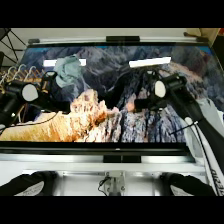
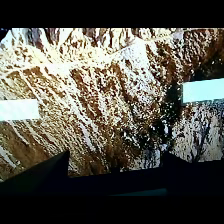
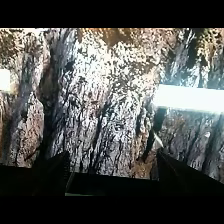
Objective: Fold the shirts.
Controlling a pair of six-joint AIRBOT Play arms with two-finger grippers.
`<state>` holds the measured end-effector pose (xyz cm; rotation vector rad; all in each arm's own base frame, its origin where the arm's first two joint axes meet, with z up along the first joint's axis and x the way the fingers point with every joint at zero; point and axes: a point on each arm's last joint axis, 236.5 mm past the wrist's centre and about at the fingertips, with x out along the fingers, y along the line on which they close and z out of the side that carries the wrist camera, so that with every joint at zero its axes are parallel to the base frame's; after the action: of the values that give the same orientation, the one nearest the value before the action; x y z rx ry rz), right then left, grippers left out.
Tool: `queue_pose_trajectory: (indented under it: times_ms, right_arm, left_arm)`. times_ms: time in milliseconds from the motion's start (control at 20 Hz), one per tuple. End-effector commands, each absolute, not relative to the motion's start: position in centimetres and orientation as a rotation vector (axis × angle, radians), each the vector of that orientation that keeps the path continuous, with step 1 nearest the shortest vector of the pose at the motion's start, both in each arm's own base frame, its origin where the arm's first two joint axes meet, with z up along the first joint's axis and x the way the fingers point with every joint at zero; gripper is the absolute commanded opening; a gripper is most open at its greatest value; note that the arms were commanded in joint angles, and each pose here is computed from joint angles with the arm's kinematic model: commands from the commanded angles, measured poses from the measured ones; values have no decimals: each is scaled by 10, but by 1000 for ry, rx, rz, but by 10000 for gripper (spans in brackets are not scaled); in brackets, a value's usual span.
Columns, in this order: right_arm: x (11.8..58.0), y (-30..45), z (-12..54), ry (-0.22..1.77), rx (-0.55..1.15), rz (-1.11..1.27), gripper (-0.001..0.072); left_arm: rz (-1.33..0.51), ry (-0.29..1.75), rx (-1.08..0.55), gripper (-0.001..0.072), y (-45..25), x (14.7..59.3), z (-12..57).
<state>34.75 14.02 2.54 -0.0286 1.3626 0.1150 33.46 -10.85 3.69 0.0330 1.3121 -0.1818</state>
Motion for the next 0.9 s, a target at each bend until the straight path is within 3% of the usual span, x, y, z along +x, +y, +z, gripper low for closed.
queue_pose_trajectory:
  times_ms: [0,850]
  right_arm:
    - [347,141,26,1362,-29,116,647]
    - [343,144,25,1380,-13,127,647]
  left_arm:
    - [-181,1312,33,719,-108,335,37]
    - [-182,1311,31,719,-109,335,37]
